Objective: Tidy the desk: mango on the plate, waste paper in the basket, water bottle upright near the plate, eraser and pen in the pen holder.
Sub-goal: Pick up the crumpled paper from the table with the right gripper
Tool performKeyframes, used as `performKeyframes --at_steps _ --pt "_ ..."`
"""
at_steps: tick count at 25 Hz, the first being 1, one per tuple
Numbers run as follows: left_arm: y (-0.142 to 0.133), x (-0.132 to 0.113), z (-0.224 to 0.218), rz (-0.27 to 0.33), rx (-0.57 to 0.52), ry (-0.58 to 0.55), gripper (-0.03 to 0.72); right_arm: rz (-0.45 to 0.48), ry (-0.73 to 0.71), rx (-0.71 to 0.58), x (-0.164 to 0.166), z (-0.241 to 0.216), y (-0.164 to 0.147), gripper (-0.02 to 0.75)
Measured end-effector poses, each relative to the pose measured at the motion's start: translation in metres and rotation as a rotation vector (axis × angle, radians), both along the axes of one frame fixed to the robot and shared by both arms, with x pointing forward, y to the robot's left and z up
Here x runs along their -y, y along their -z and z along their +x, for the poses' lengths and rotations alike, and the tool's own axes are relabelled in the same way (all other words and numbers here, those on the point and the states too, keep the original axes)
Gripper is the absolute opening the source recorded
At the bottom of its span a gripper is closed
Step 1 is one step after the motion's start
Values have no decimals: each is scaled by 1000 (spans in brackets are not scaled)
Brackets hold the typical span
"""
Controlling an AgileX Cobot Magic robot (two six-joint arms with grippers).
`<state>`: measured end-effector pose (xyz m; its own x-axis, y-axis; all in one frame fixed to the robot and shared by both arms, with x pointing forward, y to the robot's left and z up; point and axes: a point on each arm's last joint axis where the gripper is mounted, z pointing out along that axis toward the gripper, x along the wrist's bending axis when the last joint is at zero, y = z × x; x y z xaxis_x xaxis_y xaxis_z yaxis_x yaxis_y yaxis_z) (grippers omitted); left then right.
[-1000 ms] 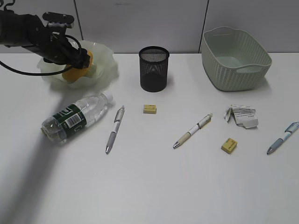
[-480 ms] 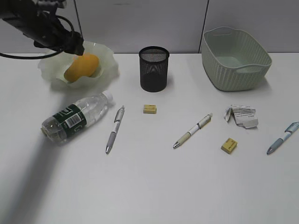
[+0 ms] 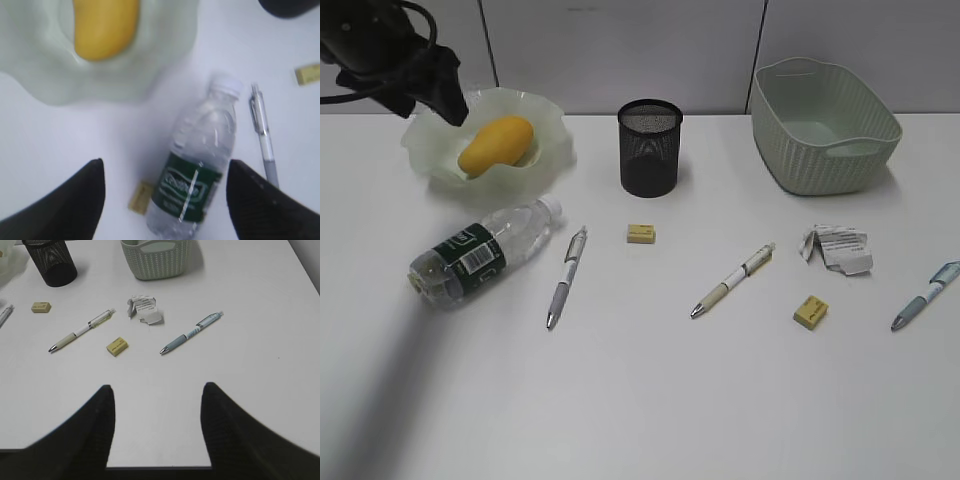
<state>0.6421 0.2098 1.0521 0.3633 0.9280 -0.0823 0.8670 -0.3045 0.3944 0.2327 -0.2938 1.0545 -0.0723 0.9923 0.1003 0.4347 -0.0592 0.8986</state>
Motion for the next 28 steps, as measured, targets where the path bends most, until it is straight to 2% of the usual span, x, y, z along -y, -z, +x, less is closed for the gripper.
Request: performKeyframes --at_steps 3,7,12,17,23,28 --pt "-1 0 -14 -7 -130 11 569 0 0 0 0 0 0 442" --pt "-1 0 -18 -13 -175 -5 552 0 0 0 0 0 0 442" --pt "-11 0 -23 -25 -157 -23 535 0 0 0 0 0 0 442" --pt "-26 -6 -51 -29 -145 -24 533 0 0 0 0 0 0 442" --pt "-12 -14 -105 -45 -196 -40 522 0 0 0 0 0 0 442" --pt "-11 -24 -155 -86 -64 -77 517 0 0 0 0 0 0 442"
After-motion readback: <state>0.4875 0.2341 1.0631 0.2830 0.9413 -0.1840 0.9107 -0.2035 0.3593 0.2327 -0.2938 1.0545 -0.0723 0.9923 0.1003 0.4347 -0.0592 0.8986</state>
